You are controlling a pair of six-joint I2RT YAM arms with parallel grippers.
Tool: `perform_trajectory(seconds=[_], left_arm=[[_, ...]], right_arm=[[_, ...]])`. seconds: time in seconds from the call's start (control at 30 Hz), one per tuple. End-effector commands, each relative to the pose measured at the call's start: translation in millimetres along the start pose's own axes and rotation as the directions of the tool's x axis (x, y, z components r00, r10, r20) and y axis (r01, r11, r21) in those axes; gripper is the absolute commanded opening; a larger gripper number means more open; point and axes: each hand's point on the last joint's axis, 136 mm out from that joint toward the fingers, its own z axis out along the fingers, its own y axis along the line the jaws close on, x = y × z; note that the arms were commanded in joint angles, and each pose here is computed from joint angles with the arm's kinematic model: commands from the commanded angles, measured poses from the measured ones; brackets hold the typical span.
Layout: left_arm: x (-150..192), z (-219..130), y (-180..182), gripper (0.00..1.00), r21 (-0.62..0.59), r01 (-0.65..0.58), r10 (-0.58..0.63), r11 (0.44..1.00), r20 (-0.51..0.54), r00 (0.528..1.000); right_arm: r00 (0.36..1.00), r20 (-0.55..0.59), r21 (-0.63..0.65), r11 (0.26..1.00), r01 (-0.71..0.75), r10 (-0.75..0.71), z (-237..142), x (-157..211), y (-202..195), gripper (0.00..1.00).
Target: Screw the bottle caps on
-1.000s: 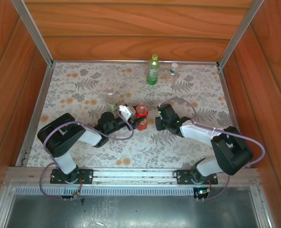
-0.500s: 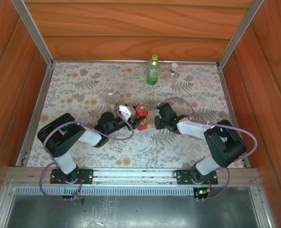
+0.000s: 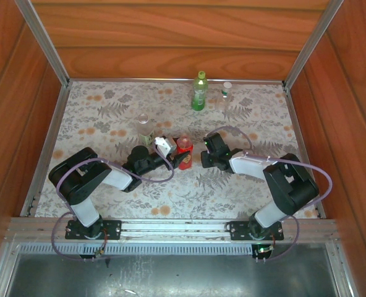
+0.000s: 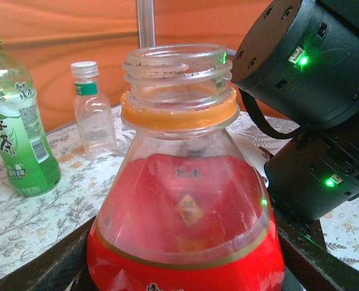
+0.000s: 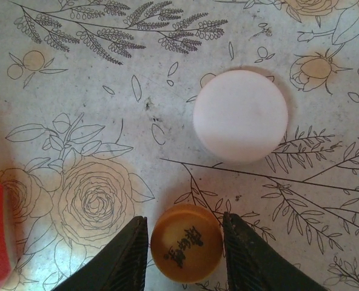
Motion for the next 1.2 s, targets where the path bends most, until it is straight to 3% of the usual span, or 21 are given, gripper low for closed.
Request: perform_trajectory(seconds=[0.0, 0.8, 1.17], left_arm=[[-6, -4, -3, 0.66, 0.009, -0.004, 0.003, 1.000, 0.017, 1.000], [-5, -5, -4, 0.66, 0.010, 0.000, 0.000, 1.000, 0.016, 1.000], [-6, -5, -4, 0.66, 0.010, 0.000, 0.000, 1.000, 0.017, 1.000]], right_arm=[[1.000, 0.005, 0.005, 1.000, -0.002, 0.002, 1, -6, -1, 0.41], [0.999, -0.040, 0.014, 1.000, 0.006, -0.005, 5, 1, -2, 0.40], [1.000, -0.026, 0.009, 1.000, 0.005, -0.004, -6, -6, -2, 0.33]])
